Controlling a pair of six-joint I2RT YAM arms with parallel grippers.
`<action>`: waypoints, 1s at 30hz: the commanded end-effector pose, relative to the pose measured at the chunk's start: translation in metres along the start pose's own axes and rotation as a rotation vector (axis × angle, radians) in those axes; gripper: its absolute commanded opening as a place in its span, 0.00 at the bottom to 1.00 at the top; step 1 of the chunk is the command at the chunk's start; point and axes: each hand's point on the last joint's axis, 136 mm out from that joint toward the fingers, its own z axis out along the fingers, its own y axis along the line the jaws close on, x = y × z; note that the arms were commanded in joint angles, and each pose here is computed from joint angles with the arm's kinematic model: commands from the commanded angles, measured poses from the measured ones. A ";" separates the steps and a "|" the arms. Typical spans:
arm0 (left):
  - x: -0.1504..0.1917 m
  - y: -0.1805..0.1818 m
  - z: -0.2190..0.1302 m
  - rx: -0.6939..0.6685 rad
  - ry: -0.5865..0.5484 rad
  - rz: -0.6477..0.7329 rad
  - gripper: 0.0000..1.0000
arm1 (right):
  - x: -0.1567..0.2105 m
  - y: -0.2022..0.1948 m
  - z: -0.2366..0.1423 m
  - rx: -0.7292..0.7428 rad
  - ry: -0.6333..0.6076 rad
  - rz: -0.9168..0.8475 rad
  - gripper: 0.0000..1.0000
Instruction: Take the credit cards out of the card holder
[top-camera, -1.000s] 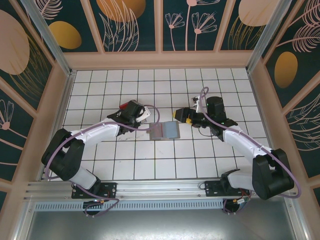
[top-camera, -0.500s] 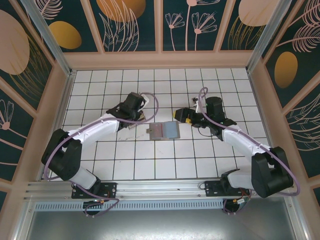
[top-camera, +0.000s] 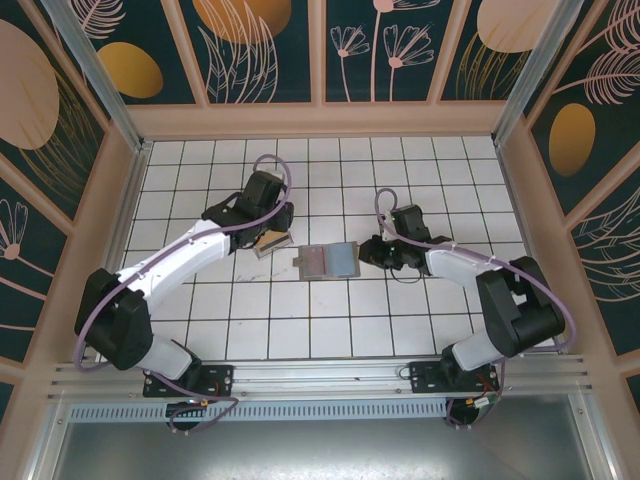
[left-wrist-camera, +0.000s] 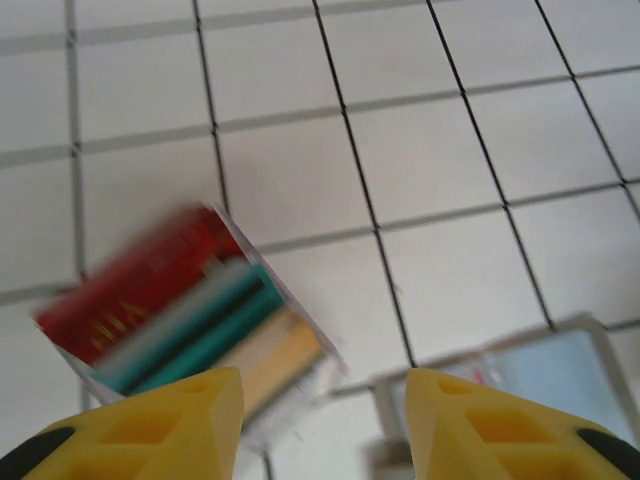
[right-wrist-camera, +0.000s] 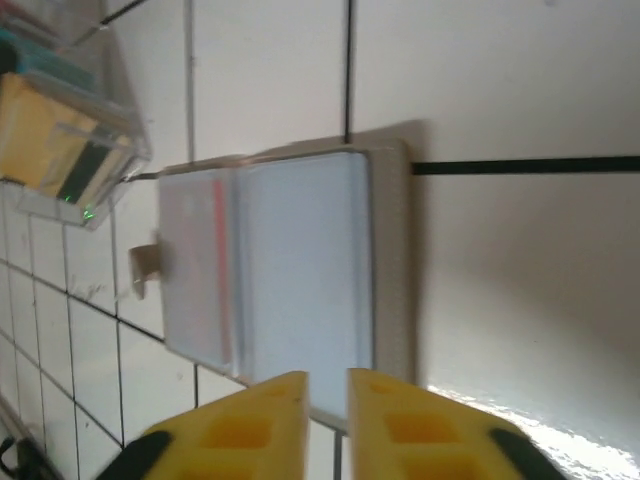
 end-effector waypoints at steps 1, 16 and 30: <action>0.026 -0.021 -0.002 0.164 0.085 -0.267 0.50 | -0.001 -0.010 0.007 0.061 0.000 -0.006 0.10; 0.114 -0.063 0.032 0.299 0.325 -0.409 0.50 | 0.015 -0.021 0.036 0.119 0.074 -0.019 0.06; 0.140 -0.061 0.060 0.185 0.421 -0.345 0.46 | 0.019 -0.022 0.037 0.111 0.084 -0.010 0.00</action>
